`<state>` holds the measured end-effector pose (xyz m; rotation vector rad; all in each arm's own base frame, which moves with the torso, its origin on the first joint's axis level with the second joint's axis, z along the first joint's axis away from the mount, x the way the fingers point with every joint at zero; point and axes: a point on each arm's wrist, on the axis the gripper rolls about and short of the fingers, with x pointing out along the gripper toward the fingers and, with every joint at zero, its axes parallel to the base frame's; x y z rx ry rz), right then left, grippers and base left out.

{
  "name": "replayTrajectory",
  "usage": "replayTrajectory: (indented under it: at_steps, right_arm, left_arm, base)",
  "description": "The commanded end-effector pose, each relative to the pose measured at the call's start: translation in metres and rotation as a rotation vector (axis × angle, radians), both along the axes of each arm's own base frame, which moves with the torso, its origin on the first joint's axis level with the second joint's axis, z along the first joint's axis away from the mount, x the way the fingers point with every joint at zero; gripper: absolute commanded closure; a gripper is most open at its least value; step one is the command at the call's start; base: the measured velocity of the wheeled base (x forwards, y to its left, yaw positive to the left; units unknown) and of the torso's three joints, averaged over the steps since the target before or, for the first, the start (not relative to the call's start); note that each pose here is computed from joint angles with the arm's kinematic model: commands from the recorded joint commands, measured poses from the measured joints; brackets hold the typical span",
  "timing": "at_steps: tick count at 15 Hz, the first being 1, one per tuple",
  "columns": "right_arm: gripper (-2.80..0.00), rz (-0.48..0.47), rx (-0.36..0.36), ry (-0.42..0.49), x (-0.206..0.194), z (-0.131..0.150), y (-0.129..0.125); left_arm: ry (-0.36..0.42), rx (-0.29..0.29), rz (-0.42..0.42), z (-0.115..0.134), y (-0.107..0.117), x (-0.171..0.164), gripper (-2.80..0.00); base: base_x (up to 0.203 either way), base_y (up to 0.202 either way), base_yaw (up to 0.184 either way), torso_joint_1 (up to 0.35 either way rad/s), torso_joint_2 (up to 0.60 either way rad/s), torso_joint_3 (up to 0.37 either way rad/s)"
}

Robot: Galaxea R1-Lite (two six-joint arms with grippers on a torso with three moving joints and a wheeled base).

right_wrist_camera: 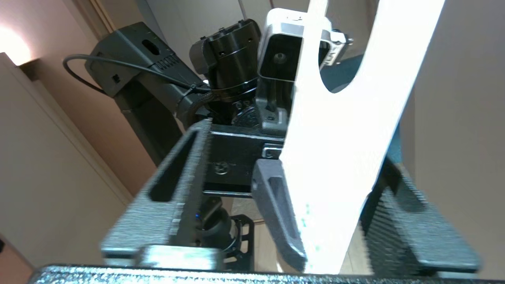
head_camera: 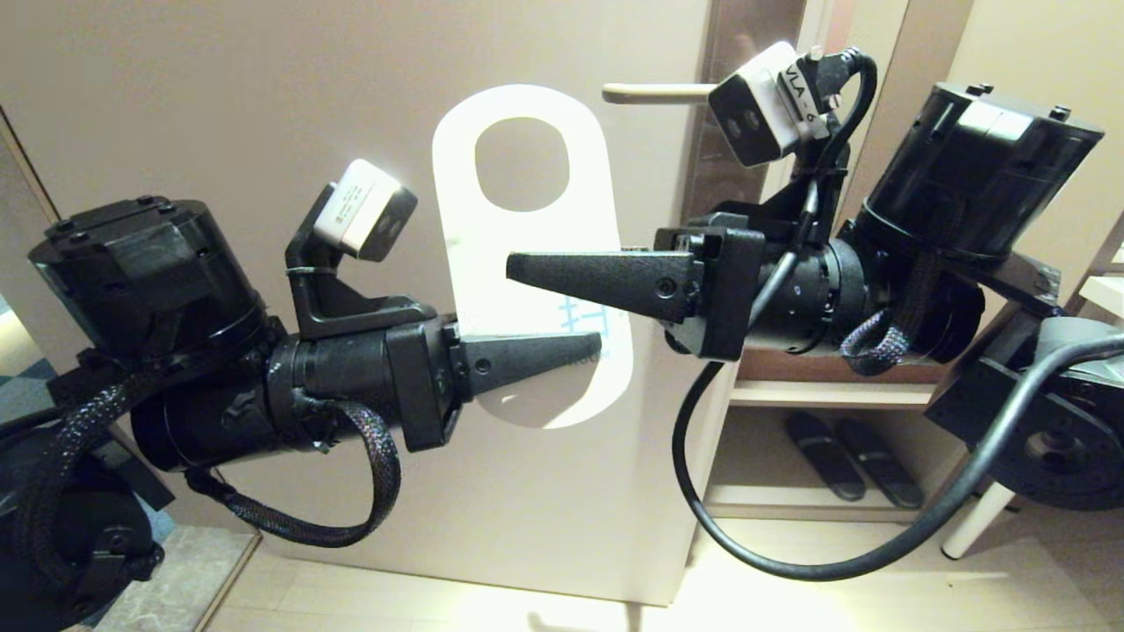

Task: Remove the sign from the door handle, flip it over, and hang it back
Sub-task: Hand it to the other hand, then hang the sign back with the other side facing out

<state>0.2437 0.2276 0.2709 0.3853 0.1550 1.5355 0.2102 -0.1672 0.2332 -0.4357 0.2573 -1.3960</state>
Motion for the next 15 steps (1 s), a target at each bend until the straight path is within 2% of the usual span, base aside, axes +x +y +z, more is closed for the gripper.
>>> replayTrajectory:
  at_steps: [1, 8, 15]
  right_arm:
    - [-2.8, -0.009, 0.0, -0.001, 0.002, -0.001, -0.003]
    - [-2.8, -0.107, -0.051, -0.023, 0.018, -0.021, -0.027]
    - [-2.8, -0.248, -0.068, -0.127, 0.028, -0.023, -0.037]
  left_arm:
    - [-0.001, -0.002, -0.005, 0.0, 0.002, -0.003, 0.0]
    - [-0.024, -0.015, 0.028, 0.006, 0.019, -0.013, 0.0]
    - [-0.113, -0.008, 0.129, 0.008, 0.049, -0.022, 0.0]
  base:
    - [0.0, 0.0, 0.0, 0.0, 0.0, 0.0]
    - [0.0, 0.0, 0.0, 0.0, 0.0, 0.0]
    - [0.0, 0.0, 0.0, 0.0, 0.0, 0.0]
